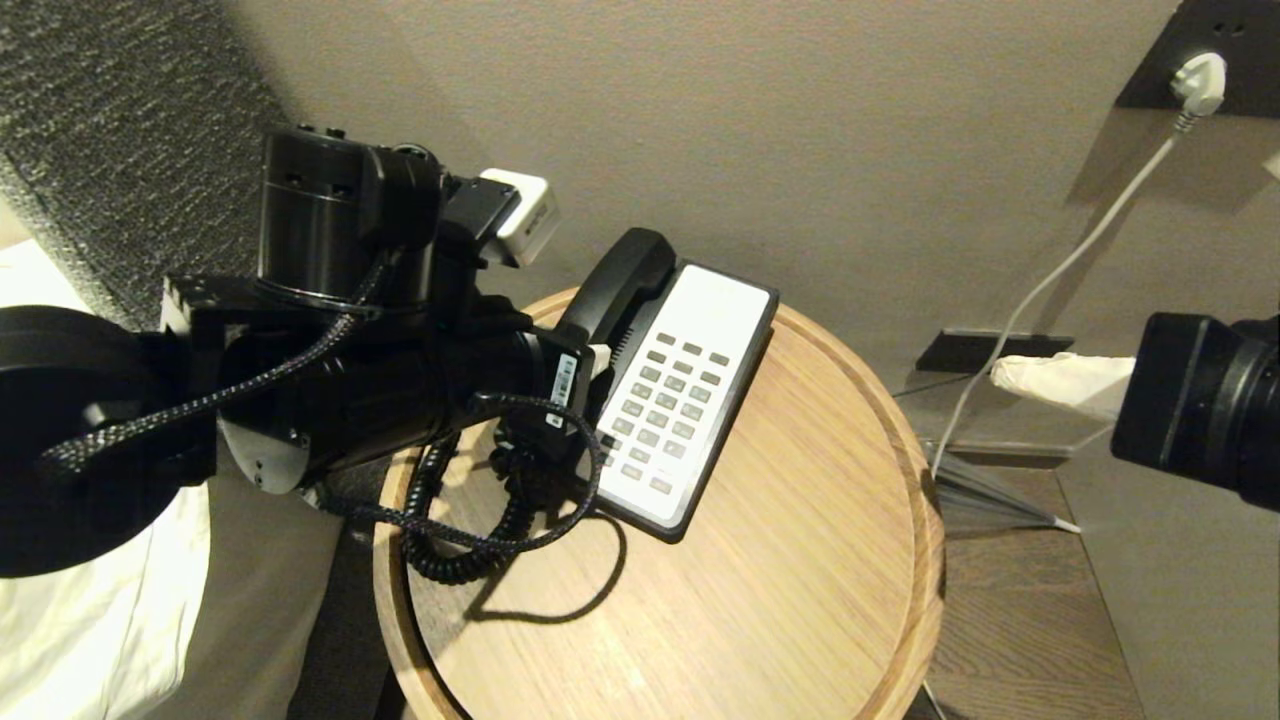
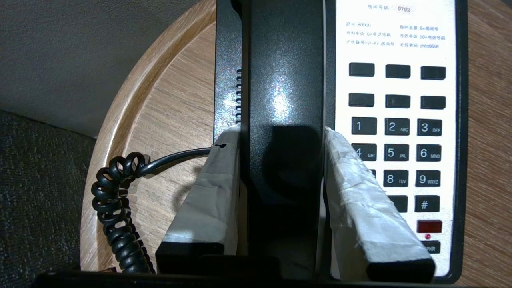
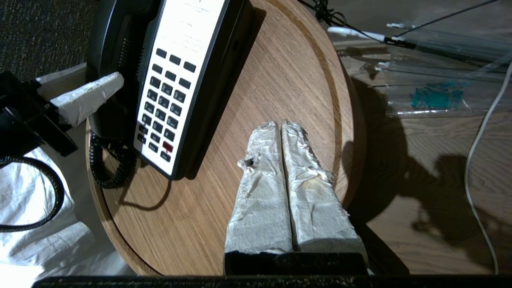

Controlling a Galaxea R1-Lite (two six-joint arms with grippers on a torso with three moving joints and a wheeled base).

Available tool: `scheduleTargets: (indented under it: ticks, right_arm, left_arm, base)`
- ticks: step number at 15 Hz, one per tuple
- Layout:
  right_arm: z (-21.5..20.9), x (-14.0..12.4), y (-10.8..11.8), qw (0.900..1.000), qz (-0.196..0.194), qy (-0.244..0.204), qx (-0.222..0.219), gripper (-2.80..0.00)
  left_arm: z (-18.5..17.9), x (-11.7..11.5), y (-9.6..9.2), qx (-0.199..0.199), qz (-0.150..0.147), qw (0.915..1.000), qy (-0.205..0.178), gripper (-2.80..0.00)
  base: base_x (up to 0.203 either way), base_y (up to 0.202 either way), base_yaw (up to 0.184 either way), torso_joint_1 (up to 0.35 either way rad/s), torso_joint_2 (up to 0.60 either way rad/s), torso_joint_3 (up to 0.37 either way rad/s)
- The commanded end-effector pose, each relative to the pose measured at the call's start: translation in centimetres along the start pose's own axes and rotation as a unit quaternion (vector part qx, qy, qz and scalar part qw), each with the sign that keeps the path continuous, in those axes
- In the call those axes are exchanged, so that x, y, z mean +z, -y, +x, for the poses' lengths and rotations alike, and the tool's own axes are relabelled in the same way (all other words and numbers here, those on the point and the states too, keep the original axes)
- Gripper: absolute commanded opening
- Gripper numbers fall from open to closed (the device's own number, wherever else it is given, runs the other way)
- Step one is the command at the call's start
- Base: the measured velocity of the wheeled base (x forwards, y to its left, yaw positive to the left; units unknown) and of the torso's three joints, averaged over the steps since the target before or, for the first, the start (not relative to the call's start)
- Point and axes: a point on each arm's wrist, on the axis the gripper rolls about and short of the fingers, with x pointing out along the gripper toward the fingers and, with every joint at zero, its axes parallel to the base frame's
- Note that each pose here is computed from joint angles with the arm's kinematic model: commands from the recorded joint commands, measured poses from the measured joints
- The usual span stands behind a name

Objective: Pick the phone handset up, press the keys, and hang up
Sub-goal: Put the handset back

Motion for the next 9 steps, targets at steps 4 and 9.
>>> scheduleTargets:
  ticks: [4,9]
  right_arm:
    - [0.07,-0.04,-0.03,1.0,0.001,-0.001,-0.001,-2.8]
    - [0.15,-0.01,-0.11,1.0,0.001,-0.001,-0.001,-2.8]
  left_arm:
    - [-0.06,-1.13,0.02,0.0,0.003,0.9999,-0.017,-2.8]
    - [0.27,-1.18,-0.2,0.006,0.001,0.9998,-0.019,-2.8]
  base:
    - [0.0,0.0,0.0,0.0,0.0,0.0]
    - [0.0,0.0,0.0,0.0,0.0,0.0]
